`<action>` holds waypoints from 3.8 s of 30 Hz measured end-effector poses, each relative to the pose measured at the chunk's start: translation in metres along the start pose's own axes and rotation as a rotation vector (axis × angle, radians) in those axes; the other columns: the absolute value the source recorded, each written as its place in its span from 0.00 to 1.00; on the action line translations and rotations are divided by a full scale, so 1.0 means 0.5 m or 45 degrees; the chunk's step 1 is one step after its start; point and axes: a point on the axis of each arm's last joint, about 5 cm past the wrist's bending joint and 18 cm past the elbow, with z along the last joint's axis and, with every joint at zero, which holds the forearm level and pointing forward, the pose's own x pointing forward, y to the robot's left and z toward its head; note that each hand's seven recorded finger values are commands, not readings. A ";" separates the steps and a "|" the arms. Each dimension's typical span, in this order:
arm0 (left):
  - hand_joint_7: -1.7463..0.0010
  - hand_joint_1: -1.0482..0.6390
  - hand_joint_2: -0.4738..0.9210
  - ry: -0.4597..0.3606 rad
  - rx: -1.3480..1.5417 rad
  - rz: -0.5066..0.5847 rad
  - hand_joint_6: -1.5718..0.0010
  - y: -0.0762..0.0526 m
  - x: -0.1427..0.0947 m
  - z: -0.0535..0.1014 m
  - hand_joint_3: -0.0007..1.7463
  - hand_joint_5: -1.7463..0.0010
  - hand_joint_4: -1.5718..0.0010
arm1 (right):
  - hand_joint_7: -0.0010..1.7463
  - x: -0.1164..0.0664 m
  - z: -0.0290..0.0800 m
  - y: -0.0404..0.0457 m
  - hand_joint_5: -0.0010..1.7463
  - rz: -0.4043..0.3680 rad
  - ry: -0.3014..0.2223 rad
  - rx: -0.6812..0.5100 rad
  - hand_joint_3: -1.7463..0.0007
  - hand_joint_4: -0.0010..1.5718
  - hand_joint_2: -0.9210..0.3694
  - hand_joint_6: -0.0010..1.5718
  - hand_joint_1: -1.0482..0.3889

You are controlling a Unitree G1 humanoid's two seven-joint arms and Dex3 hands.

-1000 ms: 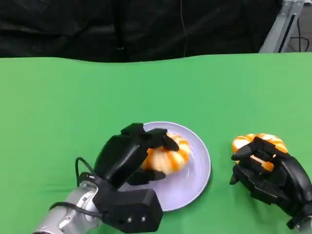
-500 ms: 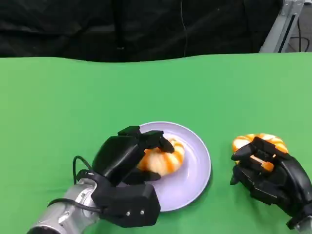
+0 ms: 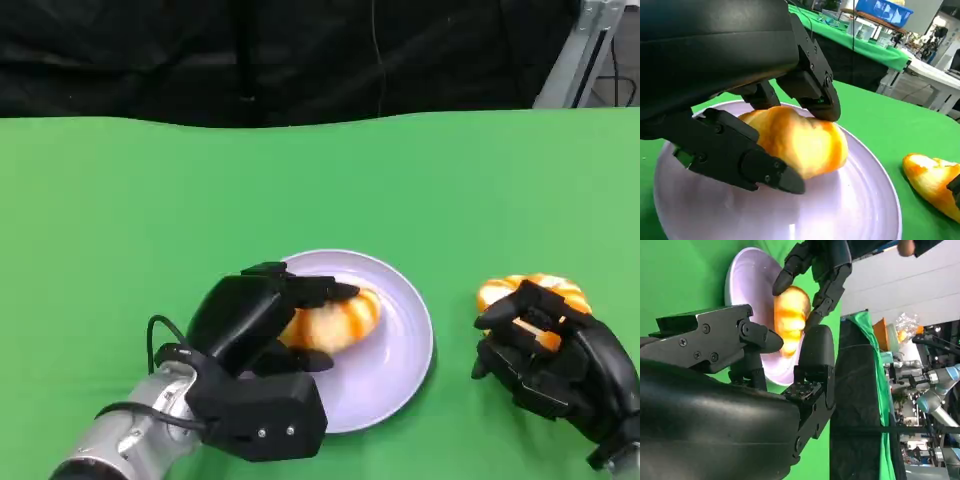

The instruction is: Grasp the bread from the table and place it into the plate.

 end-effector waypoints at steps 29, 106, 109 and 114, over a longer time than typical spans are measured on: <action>1.00 0.00 1.00 -0.035 -0.031 -0.043 0.90 0.020 -0.007 -0.005 0.37 1.00 0.79 | 0.71 0.003 0.006 0.004 1.00 -0.009 0.004 0.017 0.77 0.27 0.00 0.35 0.74; 0.97 0.54 1.00 -0.110 -1.119 0.767 0.55 0.036 -0.235 -0.040 0.15 0.98 0.50 | 0.82 -0.004 0.004 0.002 1.00 0.009 -0.008 -0.021 0.50 0.31 0.11 0.29 0.80; 0.97 0.54 1.00 -0.088 -1.151 0.794 0.52 0.033 -0.238 -0.043 0.16 0.97 0.46 | 0.83 -0.003 0.004 0.002 1.00 0.008 -0.008 -0.022 0.50 0.31 0.12 0.29 0.80; 0.96 0.60 1.00 -0.064 -1.202 0.780 0.48 0.026 -0.238 -0.044 0.22 0.96 0.43 | 0.82 -0.003 0.004 0.002 1.00 0.005 -0.009 -0.020 0.50 0.30 0.12 0.29 0.80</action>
